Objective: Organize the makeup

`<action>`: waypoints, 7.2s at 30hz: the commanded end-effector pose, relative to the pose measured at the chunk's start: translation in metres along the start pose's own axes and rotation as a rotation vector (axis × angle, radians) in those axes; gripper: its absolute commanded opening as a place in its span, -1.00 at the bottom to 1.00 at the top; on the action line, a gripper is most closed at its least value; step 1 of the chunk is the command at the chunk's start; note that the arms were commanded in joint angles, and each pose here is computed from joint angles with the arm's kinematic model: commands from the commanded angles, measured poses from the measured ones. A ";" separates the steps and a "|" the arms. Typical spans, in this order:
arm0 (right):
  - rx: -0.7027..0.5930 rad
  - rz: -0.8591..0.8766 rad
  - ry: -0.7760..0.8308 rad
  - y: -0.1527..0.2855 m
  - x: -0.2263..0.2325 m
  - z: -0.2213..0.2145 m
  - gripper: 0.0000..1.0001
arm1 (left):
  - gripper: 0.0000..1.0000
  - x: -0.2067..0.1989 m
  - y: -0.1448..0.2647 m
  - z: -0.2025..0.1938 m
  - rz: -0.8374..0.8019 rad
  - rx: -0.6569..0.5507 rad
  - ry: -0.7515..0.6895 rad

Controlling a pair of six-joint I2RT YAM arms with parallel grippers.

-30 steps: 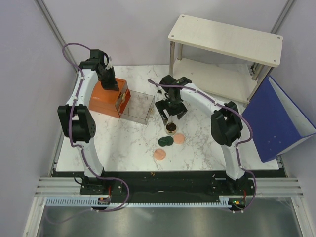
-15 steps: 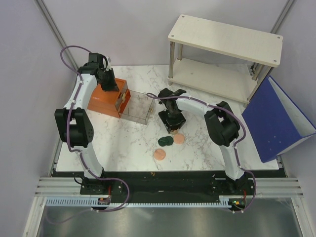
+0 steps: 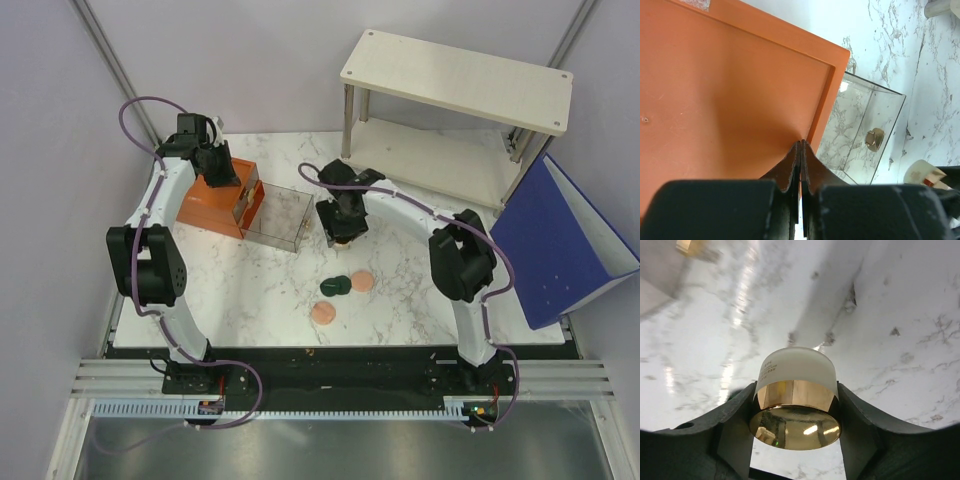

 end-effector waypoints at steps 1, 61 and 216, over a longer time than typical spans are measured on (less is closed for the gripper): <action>-0.401 0.177 -0.076 0.075 0.022 0.068 -1.00 | -0.93 0.005 -0.013 -0.047 -0.005 0.271 0.017; -0.006 0.213 0.026 0.035 0.014 -0.044 0.50 | -0.93 -0.002 -0.025 -0.033 -0.040 0.264 0.032; -0.439 0.190 0.147 0.021 0.062 0.132 -0.29 | -0.93 0.003 -0.027 -0.045 -0.036 0.310 0.048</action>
Point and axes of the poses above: each gripper's point midway between its finger pads, its own y axis back along the fingers, its own x axis along the line the jaws close on, z = x × y, the point moved 8 cm from there along y, back along the fingers, and after that the axes turned 11 degrees about y, right-handed, at the moved point
